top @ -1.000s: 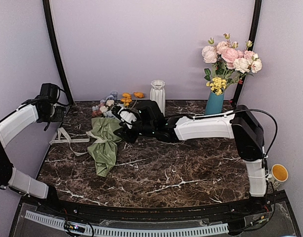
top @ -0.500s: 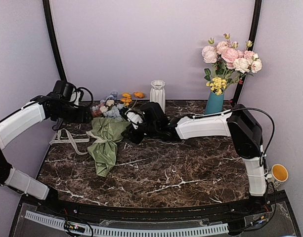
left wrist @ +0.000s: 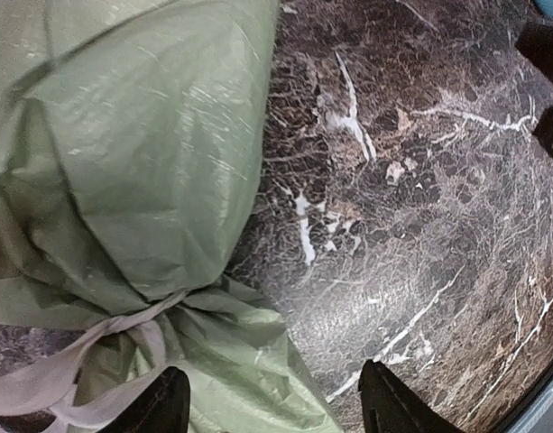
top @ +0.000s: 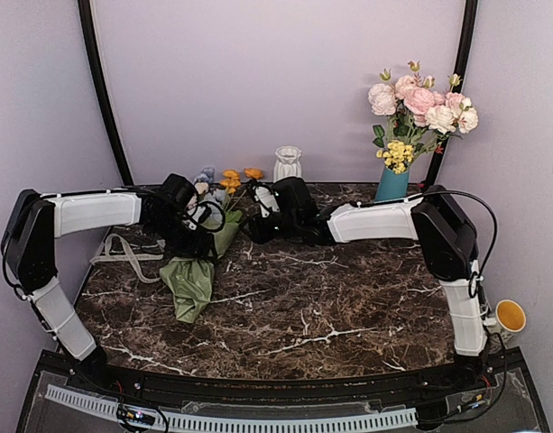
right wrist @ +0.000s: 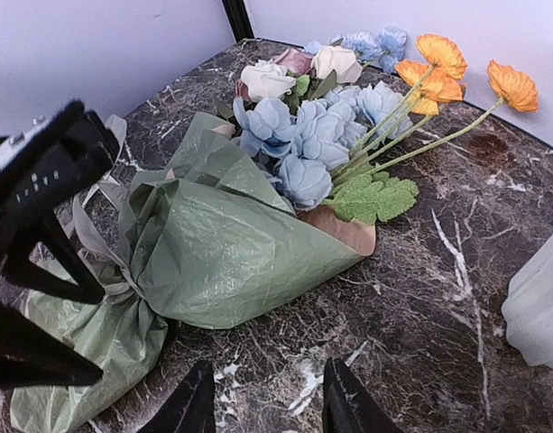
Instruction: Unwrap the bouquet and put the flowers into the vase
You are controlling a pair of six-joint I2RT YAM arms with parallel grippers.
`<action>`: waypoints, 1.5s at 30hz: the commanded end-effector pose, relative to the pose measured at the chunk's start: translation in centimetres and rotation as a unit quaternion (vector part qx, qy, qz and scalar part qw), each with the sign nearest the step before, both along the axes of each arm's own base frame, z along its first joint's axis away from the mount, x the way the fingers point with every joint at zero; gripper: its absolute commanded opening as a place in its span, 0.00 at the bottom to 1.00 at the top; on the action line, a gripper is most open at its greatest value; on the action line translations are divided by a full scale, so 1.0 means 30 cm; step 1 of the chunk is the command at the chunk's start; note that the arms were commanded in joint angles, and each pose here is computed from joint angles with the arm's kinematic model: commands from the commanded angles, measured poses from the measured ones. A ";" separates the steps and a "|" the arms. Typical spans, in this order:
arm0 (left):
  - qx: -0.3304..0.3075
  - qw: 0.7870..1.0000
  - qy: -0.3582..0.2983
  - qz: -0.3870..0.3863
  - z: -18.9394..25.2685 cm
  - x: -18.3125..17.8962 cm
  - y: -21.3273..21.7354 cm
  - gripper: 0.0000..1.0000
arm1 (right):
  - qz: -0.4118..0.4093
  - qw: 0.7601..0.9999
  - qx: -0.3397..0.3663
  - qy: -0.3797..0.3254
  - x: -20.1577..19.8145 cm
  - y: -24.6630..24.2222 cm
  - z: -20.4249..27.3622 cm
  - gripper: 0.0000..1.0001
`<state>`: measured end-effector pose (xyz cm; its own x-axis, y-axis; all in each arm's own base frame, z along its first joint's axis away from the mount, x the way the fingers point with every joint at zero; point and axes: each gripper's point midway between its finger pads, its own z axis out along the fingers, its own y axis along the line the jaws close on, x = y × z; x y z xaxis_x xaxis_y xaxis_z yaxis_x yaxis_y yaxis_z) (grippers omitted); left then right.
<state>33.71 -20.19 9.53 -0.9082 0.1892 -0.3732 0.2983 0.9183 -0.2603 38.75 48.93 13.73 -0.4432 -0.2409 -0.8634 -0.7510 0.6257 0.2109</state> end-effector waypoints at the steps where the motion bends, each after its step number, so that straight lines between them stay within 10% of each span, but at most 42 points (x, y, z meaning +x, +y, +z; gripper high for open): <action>1: -0.005 0.999 0.007 -0.043 -0.008 -0.020 -0.080 0.67 | -0.006 0.999 0.024 0.034 0.010 0.034 -0.014 0.40; 19: 0.140 0.989 0.030 -0.029 -0.195 -0.149 0.076 0.47 | 0.058 0.989 0.089 0.098 -0.030 0.127 -0.077 0.41; 23: 0.092 0.995 0.012 -0.037 -0.177 -0.168 0.042 0.15 | 0.072 0.983 0.107 0.127 -0.030 0.167 -0.098 0.42; 28: -0.037 0.996 -0.032 -0.071 -0.078 -0.214 -0.061 0.00 | 0.085 0.976 0.120 0.158 -0.036 0.203 -0.123 0.44; 39: -0.074 0.991 -0.042 -0.099 -0.081 -0.269 -0.073 0.00 | 0.148 0.952 0.166 0.208 -0.118 0.230 -0.133 0.57; 45: -0.076 0.990 -0.046 -0.111 -0.075 -0.262 -0.085 0.00 | 0.155 0.947 0.170 0.226 -0.131 0.234 -0.143 0.37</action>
